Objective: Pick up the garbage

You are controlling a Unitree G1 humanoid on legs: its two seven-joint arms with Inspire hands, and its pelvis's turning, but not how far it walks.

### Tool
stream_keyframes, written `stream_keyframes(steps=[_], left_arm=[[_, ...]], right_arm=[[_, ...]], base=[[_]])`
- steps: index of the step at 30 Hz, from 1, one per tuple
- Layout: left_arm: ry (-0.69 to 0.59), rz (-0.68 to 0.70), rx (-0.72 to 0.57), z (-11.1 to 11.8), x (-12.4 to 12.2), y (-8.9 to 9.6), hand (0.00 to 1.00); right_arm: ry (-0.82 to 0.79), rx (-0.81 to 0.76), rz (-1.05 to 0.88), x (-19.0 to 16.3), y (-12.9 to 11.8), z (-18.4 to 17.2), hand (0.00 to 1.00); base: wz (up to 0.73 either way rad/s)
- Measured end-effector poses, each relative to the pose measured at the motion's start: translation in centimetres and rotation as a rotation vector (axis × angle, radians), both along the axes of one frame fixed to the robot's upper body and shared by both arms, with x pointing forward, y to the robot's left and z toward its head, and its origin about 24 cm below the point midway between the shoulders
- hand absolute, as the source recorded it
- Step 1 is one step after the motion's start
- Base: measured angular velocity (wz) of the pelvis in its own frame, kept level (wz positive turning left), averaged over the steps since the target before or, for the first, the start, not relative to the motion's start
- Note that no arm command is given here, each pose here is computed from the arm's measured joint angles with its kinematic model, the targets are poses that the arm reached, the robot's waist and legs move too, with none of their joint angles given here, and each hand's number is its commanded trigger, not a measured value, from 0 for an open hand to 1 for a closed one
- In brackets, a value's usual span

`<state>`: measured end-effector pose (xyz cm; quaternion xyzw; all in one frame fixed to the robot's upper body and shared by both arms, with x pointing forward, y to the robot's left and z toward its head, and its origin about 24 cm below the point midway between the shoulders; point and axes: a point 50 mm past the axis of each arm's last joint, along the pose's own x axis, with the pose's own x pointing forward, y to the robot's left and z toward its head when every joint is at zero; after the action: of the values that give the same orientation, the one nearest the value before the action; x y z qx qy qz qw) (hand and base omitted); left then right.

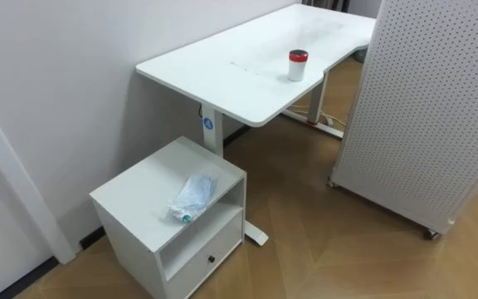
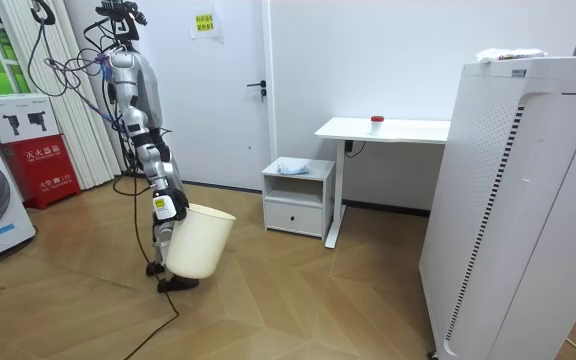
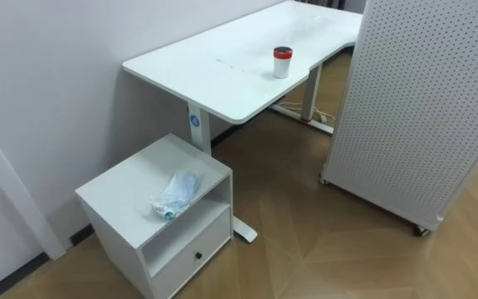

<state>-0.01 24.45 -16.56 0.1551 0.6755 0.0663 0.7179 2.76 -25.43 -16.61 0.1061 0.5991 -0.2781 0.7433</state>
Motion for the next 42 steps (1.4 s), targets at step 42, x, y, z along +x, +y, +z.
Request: stream_keyframes(steps=[42], left_arm=[[0.061, 0.082, 0.002, 0.0, -2.0, 0.5, 0.0]], right_arm=[[0.03, -0.009, 0.034, -1.1, -1.4, 0.3, 1.0]], base=[[-0.04]])
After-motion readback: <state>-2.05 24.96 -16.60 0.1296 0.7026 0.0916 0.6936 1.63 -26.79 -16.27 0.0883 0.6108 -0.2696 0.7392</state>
